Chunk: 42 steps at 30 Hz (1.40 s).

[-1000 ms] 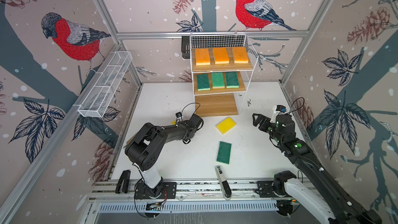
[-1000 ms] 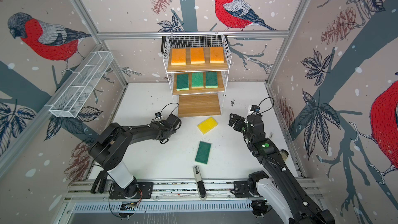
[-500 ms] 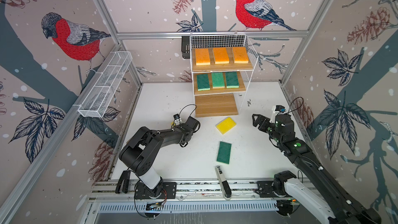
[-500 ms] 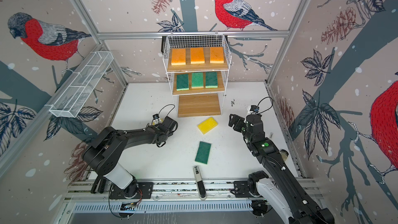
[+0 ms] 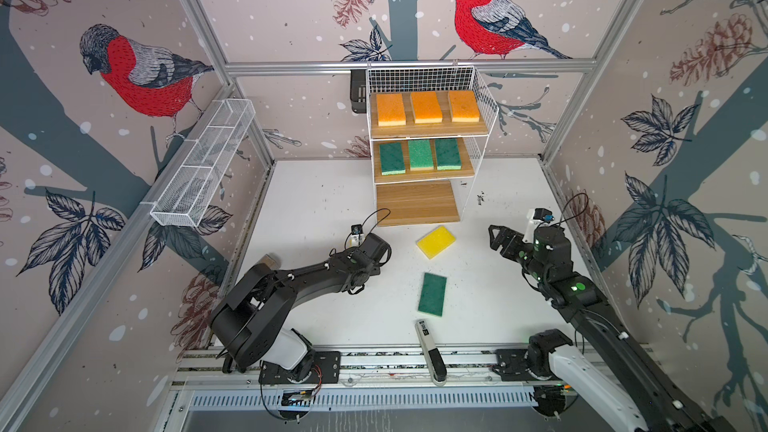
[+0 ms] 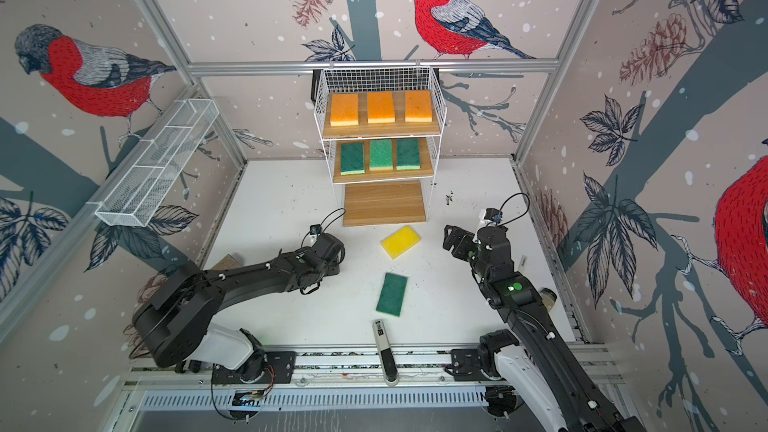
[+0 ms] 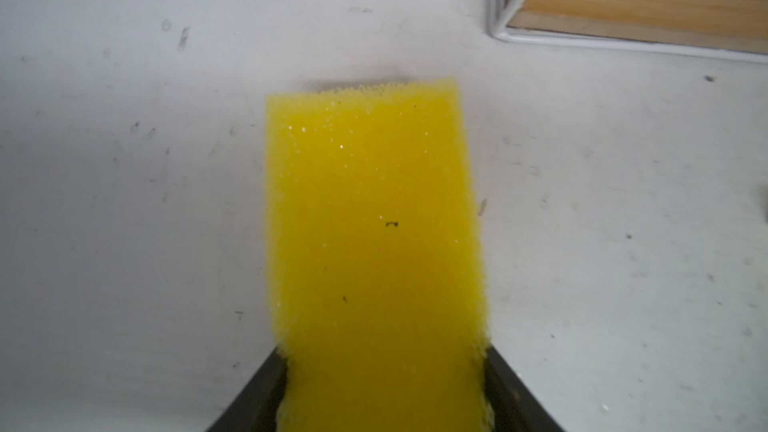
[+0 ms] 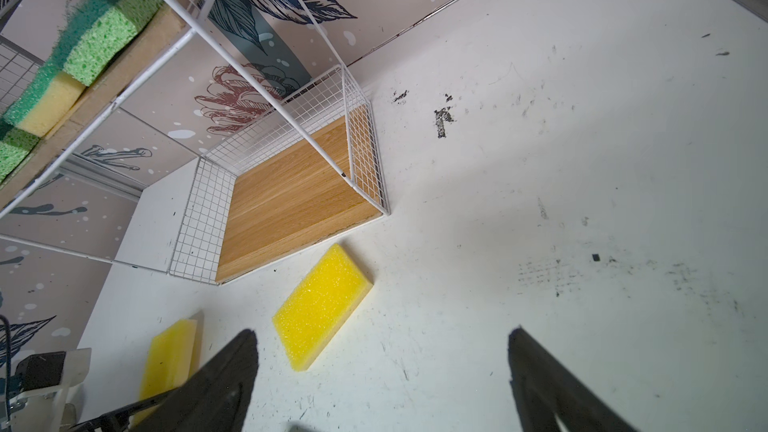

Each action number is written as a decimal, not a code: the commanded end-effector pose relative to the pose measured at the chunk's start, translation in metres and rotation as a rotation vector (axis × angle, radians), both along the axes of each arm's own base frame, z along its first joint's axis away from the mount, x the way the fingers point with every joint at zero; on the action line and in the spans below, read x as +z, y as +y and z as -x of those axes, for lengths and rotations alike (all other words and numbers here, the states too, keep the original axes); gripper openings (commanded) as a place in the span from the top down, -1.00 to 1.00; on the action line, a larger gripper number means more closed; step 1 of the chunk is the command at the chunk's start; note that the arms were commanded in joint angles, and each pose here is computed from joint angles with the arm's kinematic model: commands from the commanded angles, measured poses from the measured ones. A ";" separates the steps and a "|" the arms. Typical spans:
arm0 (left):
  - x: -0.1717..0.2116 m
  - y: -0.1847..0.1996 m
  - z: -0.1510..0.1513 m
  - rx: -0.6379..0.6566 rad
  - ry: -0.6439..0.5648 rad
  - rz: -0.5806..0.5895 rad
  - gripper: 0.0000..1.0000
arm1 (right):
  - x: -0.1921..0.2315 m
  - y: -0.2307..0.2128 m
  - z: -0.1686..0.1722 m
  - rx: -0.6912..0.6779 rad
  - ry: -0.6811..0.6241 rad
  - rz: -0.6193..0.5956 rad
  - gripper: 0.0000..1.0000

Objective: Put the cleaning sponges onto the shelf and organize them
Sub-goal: 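Lift the yellow sponge with the left gripper and carry it toward the bottom shelf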

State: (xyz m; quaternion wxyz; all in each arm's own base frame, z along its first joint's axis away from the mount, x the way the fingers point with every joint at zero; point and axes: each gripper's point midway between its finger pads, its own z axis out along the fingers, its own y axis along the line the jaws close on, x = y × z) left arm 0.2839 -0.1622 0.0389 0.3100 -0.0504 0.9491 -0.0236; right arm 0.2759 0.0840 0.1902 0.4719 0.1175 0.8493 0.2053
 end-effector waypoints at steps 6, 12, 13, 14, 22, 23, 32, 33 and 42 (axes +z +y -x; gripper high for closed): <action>0.039 -0.056 -0.022 -0.186 -0.125 0.105 -0.20 | 0.000 0.000 0.007 0.003 -0.017 -0.030 -0.87; 0.058 -0.091 -0.043 -0.237 -0.185 0.126 -0.20 | -0.001 0.003 0.012 0.022 -0.022 -0.046 -0.87; 0.061 -0.098 -0.046 -0.244 -0.197 0.117 -0.20 | -0.002 0.002 0.012 0.022 -0.023 -0.048 -0.88; 0.063 -0.102 -0.049 -0.244 -0.206 0.105 -0.21 | -0.002 0.003 0.013 0.025 -0.023 -0.050 -0.88; 0.068 -0.107 -0.080 -0.138 -0.262 0.031 -0.21 | -0.005 0.008 0.017 0.055 -0.024 -0.077 -0.88; 0.067 -0.108 -0.083 -0.139 -0.266 0.017 -0.21 | -0.005 0.009 0.018 0.061 -0.024 -0.082 -0.88; 0.060 -0.107 -0.107 -0.095 -0.350 -0.083 -0.22 | -0.009 0.014 0.022 0.084 -0.018 -0.105 -0.88; 0.060 -0.108 -0.109 -0.095 -0.356 -0.089 -0.22 | -0.010 0.014 0.023 0.084 -0.015 -0.106 -0.88; 0.043 -0.113 -0.128 -0.107 -0.349 -0.173 -0.23 | -0.013 0.017 0.024 0.097 -0.009 -0.120 -0.88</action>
